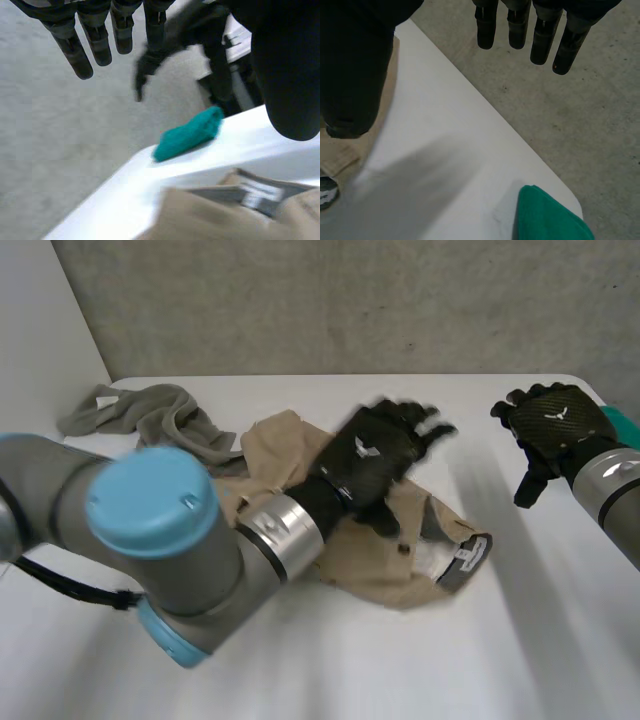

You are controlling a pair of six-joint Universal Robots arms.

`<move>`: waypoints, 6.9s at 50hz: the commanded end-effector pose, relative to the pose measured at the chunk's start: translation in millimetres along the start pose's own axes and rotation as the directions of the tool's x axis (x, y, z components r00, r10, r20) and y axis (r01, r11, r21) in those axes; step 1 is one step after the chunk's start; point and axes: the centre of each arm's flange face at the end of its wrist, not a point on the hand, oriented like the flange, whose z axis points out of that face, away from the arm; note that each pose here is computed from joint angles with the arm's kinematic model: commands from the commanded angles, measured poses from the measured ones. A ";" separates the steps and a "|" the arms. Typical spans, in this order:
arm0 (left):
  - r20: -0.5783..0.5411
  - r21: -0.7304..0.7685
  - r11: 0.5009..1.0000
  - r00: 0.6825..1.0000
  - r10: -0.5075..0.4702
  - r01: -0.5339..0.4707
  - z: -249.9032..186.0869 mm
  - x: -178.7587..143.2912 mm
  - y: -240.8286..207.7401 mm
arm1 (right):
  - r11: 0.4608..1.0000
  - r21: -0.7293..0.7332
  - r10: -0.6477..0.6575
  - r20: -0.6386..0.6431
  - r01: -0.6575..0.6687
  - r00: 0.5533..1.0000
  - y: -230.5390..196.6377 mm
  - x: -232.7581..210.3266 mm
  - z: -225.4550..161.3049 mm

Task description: Fold the laundry.

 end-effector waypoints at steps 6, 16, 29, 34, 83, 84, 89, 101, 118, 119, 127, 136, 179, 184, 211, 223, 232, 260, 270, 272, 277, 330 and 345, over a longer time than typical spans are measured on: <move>0.321 -0.115 0.993 0.947 0.023 0.015 -52.9 -82.9 -18.5 | 0.999 0.038 -0.009 0.113 0.004 0.994 -7.5 -22.6 -5.8; 0.507 -0.280 0.949 0.862 0.018 0.145 -102.9 -140.0 22.9 | 0.999 0.029 0.027 0.330 -0.039 0.944 -25.8 -83.6 -35.9; 0.501 -0.578 0.799 0.845 0.185 0.168 -154.8 -172.6 78.5 | 0.995 -0.098 0.043 0.466 0.004 0.884 6.6 -165.0 -47.6; 0.469 -0.605 0.777 0.867 0.170 0.175 -160.4 -163.2 86.0 | 0.995 -0.096 0.039 0.443 0.005 0.896 20.1 -174.4 -31.0; 0.489 -0.069 0.995 0.866 0.102 -0.078 -91.4 -151.4 -59.7 | 0.995 0.019 -0.101 0.274 0.100 0.956 -98.7 -22.0 -24.6; 0.475 -0.080 0.995 0.875 0.095 -0.064 -86.7 -149.5 -53.1 | 0.995 0.012 -0.099 0.277 0.100 0.956 -96.6 -22.9 -23.6; 0.386 -0.156 0.988 0.921 0.048 0.014 -60.2 -129.8 -14.3 | 0.987 -0.119 -0.057 0.361 0.107 0.931 -59.0 -45.1 -6.1; 0.358 -0.298 0.947 0.934 -0.007 0.122 -51.5 -125.7 43.5 | 0.975 -0.195 -0.025 0.372 0.105 0.928 -24.7 -56.9 31.2; 0.455 -0.333 0.930 0.891 0.012 0.157 -72.4 -144.8 47.1 | 0.951 -0.306 0.097 0.387 0.028 0.917 -6.7 -67.9 -2.4; 0.457 -0.332 0.930 0.889 0.013 0.157 -73.8 -145.1 45.9 | 0.950 -0.312 0.101 0.391 0.029 0.915 -3.6 -69.7 -3.3; 0.456 -0.336 0.927 0.890 0.007 0.165 -77.3 -143.1 47.0 | 0.969 -0.248 0.072 0.362 0.021 0.929 9.7 -80.2 11.9; 0.457 -0.337 0.927 0.889 0.007 0.166 -77.6 -144.0 47.7 | 0.987 -0.155 0.070 0.261 -0.030 0.963 14.8 -87.0 57.5; 0.465 -0.332 0.929 0.885 0.013 0.161 -76.3 -148.7 49.2 | 0.988 -0.153 0.065 0.251 -0.027 0.966 57.4 -110.8 115.2; 0.464 -0.332 0.930 0.886 0.014 0.160 -76.0 -147.8 48.4 | 0.992 -0.126 0.061 0.240 -0.031 0.969 42.0 -102.8 110.8; 0.462 -0.329 0.931 0.887 0.013 0.158 -76.5 -146.0 46.3 | 0.987 -0.149 0.101 0.246 -0.065 0.964 41.6 -101.6 102.0; 0.462 -0.334 0.928 0.887 0.010 0.163 -76.8 -145.9 48.9 | 0.984 -0.165 0.105 0.253 -0.064 0.962 57.4 -110.1 111.4; 0.464 -0.334 0.928 0.886 0.011 0.164 -77.1 -146.5 49.1 | 0.988 -0.137 0.099 0.241 -0.067 0.965 51.0 -107.4 113.6; 0.443 -0.436 0.866 0.896 -0.032 0.246 -101.3 -123.4 13.9 | 0.936 -0.223 -0.153 0.437 0.272 0.887 -37.3 -56.5 -20.2; 0.470 -0.314 0.940 0.882 0.029 0.136 -51.7 -166.0 38.4 | 0.985 -0.089 -0.117 0.281 0.148 0.953 -37.7 -58.1 45.8; 0.496 -0.236 0.970 0.866 0.064 0.064 -33.4 -181.4 24.5 | 0.991 -0.044 -0.110 0.232 0.123 0.967 -48.5 -52.1 56.3; 0.564 -0.010 0.992 0.818 0.110 -0.126 -1.1 -208.6 -34.7 | 0.970 0.243 -0.036 0.011 0.033 0.999 -115.1 -15.0 81.3; 0.330 0.047 0.997 0.943 0.040 -0.059 -109.1 -57.2 -76.9 | 0.948 0.300 -0.009 0.346 -0.101 0.938 -70.6 -44.3 97.2; 0.300 0.076 0.995 0.953 0.040 -0.066 -124.9 -37.8 -96.3 | 0.947 0.288 -0.056 0.582 -0.141 0.812 -27.7 -163.1 119.3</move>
